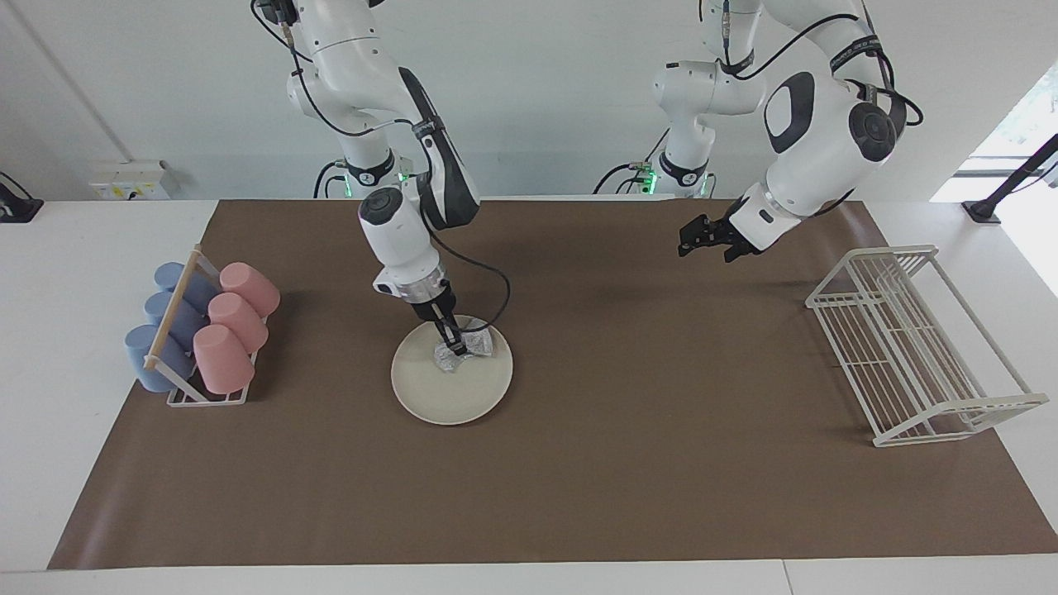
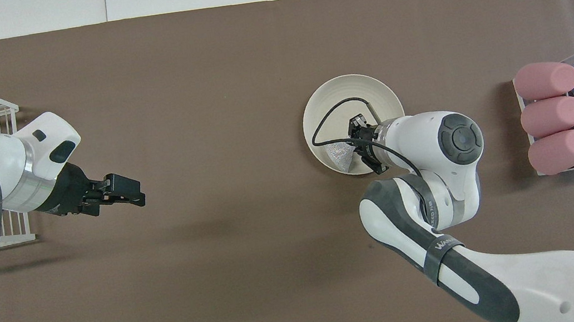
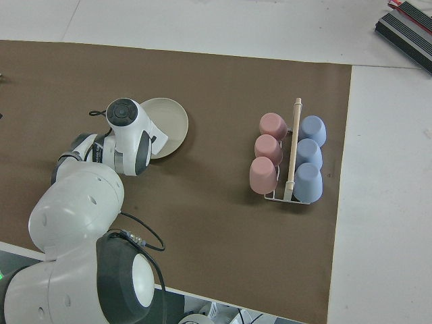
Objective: Wipe plate with sponge
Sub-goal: 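Rub the wiper in circles over the plate with the right gripper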
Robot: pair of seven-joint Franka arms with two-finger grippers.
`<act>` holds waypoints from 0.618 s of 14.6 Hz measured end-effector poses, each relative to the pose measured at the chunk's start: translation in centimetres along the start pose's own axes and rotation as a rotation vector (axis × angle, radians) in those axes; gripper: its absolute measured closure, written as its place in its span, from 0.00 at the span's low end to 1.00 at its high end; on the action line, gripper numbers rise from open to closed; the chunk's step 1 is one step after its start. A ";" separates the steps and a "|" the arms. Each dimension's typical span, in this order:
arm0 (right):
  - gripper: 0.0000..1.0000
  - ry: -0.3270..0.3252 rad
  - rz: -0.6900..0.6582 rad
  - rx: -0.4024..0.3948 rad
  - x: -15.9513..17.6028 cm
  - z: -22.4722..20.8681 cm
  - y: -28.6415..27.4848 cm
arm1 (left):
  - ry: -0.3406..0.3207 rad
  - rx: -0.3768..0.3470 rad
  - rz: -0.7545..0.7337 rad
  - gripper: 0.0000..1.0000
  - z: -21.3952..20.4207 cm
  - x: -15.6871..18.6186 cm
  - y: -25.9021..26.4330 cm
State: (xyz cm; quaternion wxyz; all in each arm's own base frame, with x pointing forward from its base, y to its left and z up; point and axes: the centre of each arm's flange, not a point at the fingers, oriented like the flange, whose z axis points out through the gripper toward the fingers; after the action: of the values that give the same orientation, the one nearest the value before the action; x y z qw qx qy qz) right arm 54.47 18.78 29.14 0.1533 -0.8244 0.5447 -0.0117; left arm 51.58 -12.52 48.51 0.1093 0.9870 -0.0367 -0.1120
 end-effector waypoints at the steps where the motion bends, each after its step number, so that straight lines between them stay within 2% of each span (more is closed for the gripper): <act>1: 0.90 0.007 -0.017 0.004 1.5 -0.3 0.1 | 0.003 0.006 0.001 0.00 -0.1 -0.1 0.0; 4: 0.90 0.021 -0.034 0.009 4.4 -0.7 0.4 | 0.008 0.011 0.001 0.00 -0.3 -0.1 -0.1; 7: 0.90 0.013 -0.033 0.010 3.6 -0.5 0.2 | 0.008 0.011 -0.001 0.00 -0.3 -0.1 -0.1; 9: 0.90 -0.010 0.004 0.024 1.7 -0.1 0.0 | 0.009 0.012 -0.003 0.00 -0.3 -0.1 -0.1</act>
State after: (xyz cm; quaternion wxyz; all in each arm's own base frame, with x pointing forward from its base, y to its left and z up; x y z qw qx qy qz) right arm 55.18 17.24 29.02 0.1660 -0.8215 0.5453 -0.0138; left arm 51.55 -12.38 48.79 0.1036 0.9882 -0.0352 -0.1075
